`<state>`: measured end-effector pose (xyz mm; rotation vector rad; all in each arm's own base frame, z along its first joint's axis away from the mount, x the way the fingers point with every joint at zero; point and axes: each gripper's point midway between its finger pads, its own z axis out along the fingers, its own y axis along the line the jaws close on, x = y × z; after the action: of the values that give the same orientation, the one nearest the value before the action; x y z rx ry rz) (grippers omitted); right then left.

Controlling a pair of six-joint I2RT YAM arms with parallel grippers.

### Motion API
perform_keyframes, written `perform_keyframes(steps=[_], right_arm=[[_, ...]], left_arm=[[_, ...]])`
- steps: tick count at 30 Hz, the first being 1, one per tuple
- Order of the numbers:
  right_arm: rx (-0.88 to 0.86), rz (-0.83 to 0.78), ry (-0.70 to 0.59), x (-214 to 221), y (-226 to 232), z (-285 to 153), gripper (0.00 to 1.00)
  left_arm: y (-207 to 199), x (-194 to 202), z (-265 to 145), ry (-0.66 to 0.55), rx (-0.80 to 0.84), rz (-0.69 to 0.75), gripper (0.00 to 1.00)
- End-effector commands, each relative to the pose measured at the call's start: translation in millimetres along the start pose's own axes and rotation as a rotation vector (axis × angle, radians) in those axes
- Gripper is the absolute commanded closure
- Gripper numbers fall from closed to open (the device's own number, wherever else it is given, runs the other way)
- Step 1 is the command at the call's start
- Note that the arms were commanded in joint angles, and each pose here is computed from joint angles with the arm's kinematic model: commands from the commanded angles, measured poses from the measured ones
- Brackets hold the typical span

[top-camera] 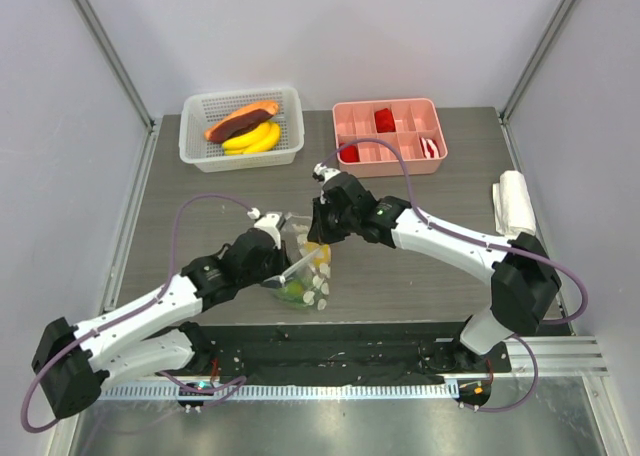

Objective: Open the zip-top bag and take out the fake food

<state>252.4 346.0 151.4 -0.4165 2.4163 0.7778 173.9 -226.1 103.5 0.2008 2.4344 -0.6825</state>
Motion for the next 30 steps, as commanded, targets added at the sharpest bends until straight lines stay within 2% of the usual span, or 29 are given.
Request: perform_keyframes(steps=[1,3,7,9,10,11,13,18,20,21,23,24,27,30], right_arm=[[0.008,-0.005,-0.088,-24.3,3.0,-16.3,0.99],[0.004,-0.009,-0.093,-26.4,4.7,-18.8,0.99],[-0.003,-0.014,-0.098,-29.2,7.1,-21.2,0.99],[-0.002,-0.014,-0.098,-28.9,7.0,-21.5,0.99],[0.0,-0.015,-0.097,-28.5,6.3,-21.3,0.99],[-0.004,-0.016,-0.097,-29.0,7.3,-21.3,0.99],[-0.001,-0.015,-0.095,-28.3,6.4,-20.5,0.99],[-0.011,-0.013,-0.087,-27.4,7.8,-18.4,0.99],[-0.005,-0.019,-0.096,-30.2,7.4,-19.1,0.99],[-0.005,-0.022,-0.093,-29.4,7.7,-19.4,0.99],[-0.003,-0.026,-0.092,-29.4,7.5,-19.7,0.99],[-0.005,-0.029,-0.094,-30.5,7.6,-19.9,0.99],[-0.009,-0.031,-0.083,-28.3,8.4,-18.0,0.99],[0.006,-0.032,-0.087,-29.1,4.8,-15.8,0.99]], left_arm=[[3.4,-34.1,-29.4,-0.126,-0.052,0.029,1.0],[-2.2,-40.3,-37.0,-0.14,-0.033,0.041,1.0],[-2.9,-30.7,-37.5,-0.082,-0.03,0.04,0.95],[0.2,-24.6,-38.2,-0.054,-0.046,0.035,0.86],[1.0,-22.4,-38.5,-0.045,-0.046,0.03,0.75],[0.3,-22.7,-41.4,-0.049,-0.041,0.03,0.76],[3.6,-27.1,-42.9,-0.085,-0.053,0.024,0.84],[-7.0,-61.9,-54.9,-0.272,0.002,-0.01,0.9],[-7.4,-65.4,-62.0,-0.263,-0.015,0.007,0.84],[-7.9,-66.6,-65.8,-0.248,-0.027,0.015,0.7],[-0.9,-58.0,-67.2,-0.195,-0.065,0.044,0.59],[8.7,-43.9,-66.8,-0.128,-0.106,0.06,0.55],[11.2,-25.6,-66.2,-0.057,-0.089,0.084,0.5],[-6.3,-28.5,-67.5,-0.07,-0.001,0.05,0.53]])
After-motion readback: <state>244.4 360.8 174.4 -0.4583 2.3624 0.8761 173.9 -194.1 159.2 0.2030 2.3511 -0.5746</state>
